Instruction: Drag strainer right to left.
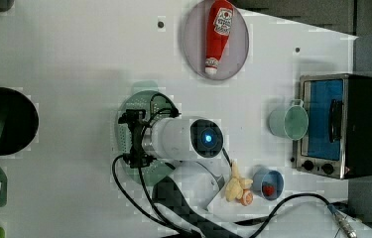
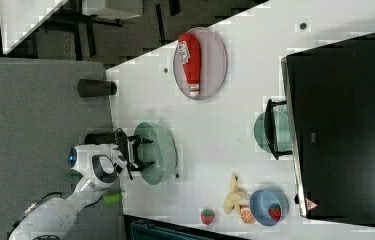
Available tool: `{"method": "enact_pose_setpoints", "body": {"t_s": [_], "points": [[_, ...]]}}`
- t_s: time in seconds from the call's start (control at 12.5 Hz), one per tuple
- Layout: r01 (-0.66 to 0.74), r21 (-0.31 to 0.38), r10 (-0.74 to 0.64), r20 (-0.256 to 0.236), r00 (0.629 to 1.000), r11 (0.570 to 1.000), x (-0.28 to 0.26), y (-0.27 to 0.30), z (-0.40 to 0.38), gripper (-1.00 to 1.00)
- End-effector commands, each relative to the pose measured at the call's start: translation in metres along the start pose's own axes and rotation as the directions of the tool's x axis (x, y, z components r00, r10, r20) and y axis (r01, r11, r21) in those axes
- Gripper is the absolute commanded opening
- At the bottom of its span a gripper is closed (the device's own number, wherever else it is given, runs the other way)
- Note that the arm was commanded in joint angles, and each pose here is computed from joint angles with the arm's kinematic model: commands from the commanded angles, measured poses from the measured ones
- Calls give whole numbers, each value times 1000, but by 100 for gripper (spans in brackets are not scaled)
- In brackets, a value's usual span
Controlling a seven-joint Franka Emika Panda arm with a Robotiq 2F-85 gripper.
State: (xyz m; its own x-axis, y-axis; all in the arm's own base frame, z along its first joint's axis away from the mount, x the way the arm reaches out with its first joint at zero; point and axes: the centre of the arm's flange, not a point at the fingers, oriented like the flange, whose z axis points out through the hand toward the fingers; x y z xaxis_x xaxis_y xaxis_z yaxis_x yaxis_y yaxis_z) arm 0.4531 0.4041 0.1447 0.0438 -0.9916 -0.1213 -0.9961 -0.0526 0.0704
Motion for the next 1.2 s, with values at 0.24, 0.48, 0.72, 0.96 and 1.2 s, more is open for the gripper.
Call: {"method": "enact_pose_setpoints", "body": {"t_s": [0.24, 0.48, 0.72, 0.96, 1.2], "points": [[3, 9, -3, 3, 1000, 1000, -7, -13, -55, 100], [74, -44, -76, -49, 996, 996, 15, -17, -140, 100], [230, -56, -233, -53, 971, 971, 63, -17, -253, 100], [312, -5, -312, -27, 950, 950, 142, -9, -368, 100], [437, 27, -435, -56, 899, 899, 243, 17, -455, 100]]}}
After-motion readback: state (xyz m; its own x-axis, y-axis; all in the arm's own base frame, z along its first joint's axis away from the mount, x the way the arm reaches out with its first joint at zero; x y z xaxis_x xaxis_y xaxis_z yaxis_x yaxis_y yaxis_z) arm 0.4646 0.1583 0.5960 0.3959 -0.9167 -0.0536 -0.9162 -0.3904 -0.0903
